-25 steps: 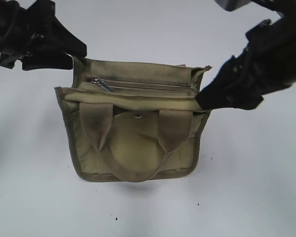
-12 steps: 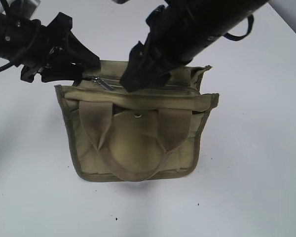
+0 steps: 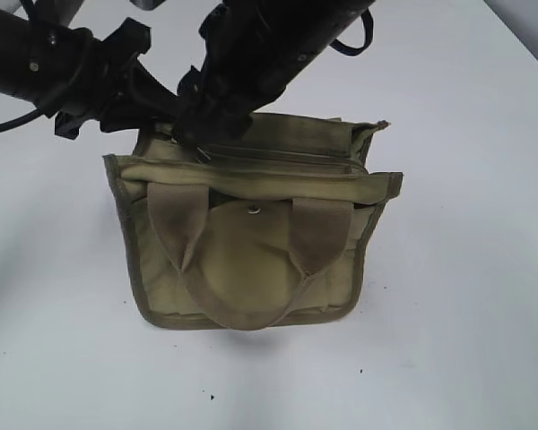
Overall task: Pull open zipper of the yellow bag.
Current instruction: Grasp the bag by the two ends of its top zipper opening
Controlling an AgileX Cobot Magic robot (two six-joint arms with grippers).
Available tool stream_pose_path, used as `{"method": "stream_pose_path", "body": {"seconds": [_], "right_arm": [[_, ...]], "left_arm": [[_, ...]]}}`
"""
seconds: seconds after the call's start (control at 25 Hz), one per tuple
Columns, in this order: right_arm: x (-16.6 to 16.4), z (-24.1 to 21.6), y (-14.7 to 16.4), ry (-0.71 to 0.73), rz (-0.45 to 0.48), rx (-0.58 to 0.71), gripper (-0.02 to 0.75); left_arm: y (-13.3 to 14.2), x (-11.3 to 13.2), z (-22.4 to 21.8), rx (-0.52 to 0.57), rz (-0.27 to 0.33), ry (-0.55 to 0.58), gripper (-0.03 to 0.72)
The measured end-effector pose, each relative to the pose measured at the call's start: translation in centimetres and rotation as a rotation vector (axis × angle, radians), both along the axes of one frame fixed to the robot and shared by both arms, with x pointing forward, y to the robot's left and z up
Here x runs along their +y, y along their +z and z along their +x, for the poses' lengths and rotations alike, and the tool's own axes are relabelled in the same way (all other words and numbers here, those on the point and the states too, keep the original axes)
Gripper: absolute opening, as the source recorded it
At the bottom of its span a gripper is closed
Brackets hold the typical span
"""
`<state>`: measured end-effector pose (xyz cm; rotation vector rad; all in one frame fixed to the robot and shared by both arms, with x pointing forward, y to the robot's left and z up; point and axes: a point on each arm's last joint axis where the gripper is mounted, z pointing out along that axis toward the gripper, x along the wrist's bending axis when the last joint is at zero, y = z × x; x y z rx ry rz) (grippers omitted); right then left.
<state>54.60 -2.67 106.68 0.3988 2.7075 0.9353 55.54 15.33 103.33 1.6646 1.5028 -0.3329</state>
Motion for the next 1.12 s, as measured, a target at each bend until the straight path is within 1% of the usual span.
{"method": "stream_pose_path", "body": {"seconds": [0.12, 0.28, 0.36, 0.56, 0.72, 0.76, 0.8, 0.96, 1.0, 1.12], "right_arm": [[0.1, 0.1, -0.2, 0.008, -0.011, -0.005, 0.393], [0.0, 0.2, -0.2, 0.015, -0.031, -0.024, 0.32], [0.0, 0.2, -0.3, 0.017, -0.038, -0.025, 0.302], [0.2, 0.4, -1.7, 0.031, -0.077, 0.026, 0.295], [0.3, 0.6, -2.6, 0.033, -0.093, 0.04, 0.283], [0.3, 0.7, -2.8, 0.032, -0.1, 0.039, 0.266], [0.3, 0.8, -2.8, 0.027, -0.105, 0.038, 0.232], [0.2, 1.0, -3.2, 0.014, -0.123, 0.042, 0.045], [0.2, 0.9, -3.2, 0.013, -0.123, 0.046, 0.013], [0.2, 0.9, -3.3, 0.015, -0.129, 0.056, 0.002]], "left_arm": [[0.6, -0.2, 0.1, -0.009, -0.002, -0.03, 0.031], [1.1, -0.3, 0.3, -0.023, -0.006, -0.044, 0.031], [1.1, -0.3, 0.3, -0.023, -0.006, -0.044, 0.031], [1.1, -0.4, 0.3, -0.021, -0.006, -0.046, 0.031], [1.1, -0.3, 0.3, -0.02, -0.003, -0.051, 0.031], [1.1, -0.3, 0.3, -0.02, -0.002, -0.052, 0.031], [1.1, -0.4, 0.2, -0.019, -0.002, -0.053, 0.031], [1.1, -0.4, 0.2, -0.018, -0.003, -0.057, 0.031], [1.1, -0.4, 0.2, -0.018, -0.003, -0.057, 0.031], [1.1, -0.4, 0.2, -0.017, -0.003, -0.06, 0.031]]}}
